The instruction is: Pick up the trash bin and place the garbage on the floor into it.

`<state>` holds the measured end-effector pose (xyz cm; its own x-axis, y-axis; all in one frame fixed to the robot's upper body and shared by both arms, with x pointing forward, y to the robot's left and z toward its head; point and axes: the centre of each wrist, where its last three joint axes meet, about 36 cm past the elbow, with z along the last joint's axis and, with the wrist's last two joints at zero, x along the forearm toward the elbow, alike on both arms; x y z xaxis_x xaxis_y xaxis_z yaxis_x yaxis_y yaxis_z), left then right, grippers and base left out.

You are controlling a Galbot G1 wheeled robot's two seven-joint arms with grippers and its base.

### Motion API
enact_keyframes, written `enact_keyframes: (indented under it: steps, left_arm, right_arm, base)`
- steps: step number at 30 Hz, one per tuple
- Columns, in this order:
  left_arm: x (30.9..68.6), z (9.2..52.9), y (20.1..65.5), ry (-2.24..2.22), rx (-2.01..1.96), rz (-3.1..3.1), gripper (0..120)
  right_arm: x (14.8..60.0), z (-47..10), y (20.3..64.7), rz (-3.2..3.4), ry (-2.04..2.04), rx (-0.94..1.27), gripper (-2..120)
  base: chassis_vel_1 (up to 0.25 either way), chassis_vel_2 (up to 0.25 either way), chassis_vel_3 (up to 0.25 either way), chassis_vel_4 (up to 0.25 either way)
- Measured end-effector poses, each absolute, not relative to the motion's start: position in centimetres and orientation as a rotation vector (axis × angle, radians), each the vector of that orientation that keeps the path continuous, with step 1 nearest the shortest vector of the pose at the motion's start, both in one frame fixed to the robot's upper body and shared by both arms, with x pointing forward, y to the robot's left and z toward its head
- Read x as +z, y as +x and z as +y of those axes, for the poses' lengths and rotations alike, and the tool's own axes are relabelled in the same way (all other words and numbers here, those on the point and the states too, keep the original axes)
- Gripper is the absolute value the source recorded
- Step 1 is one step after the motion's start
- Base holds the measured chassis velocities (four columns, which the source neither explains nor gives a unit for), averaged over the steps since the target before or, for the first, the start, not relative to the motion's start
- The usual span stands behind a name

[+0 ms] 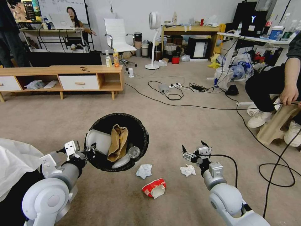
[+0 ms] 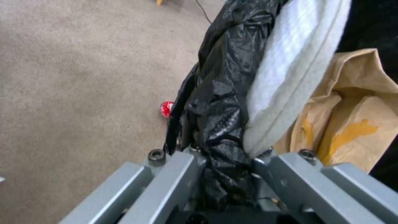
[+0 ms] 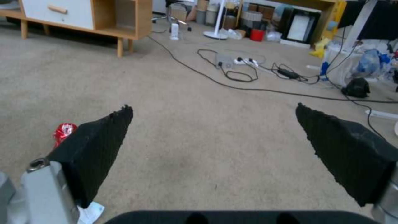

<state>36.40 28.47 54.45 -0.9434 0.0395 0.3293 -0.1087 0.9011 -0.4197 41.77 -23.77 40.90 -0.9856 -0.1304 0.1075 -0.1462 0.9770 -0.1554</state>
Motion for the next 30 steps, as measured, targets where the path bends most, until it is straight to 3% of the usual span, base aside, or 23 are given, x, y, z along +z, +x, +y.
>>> enact_keyframes:
  steps: [8,17,23,30]
  left_arm:
    - [54.4,28.5,36.4,0.055,0.630,-2.732,5]
    - [54.3,28.2,36.6,0.045,0.632,-2.726,4]
    - [53.8,28.0,36.6,0.037,0.634,-2.709,4]
    - [53.6,28.0,36.6,0.043,0.640,-2.704,4]
  right_arm:
    - [41.3,-24.6,42.2,-3.016,0.255,0.268,100]
    - [42.6,-27.6,46.3,-2.855,0.723,0.360,100]
    - [37.7,-30.0,50.8,-2.643,1.296,0.575,100]
    - [33.9,-29.4,52.9,-2.502,1.564,0.768,100]
  base:
    - [0.000,0.000,0.000,0.000]
    - [0.000,0.000,0.000,0.000]
    - [0.000,0.000,0.000,0.000]
    - [0.000,0.000,0.000,0.000]
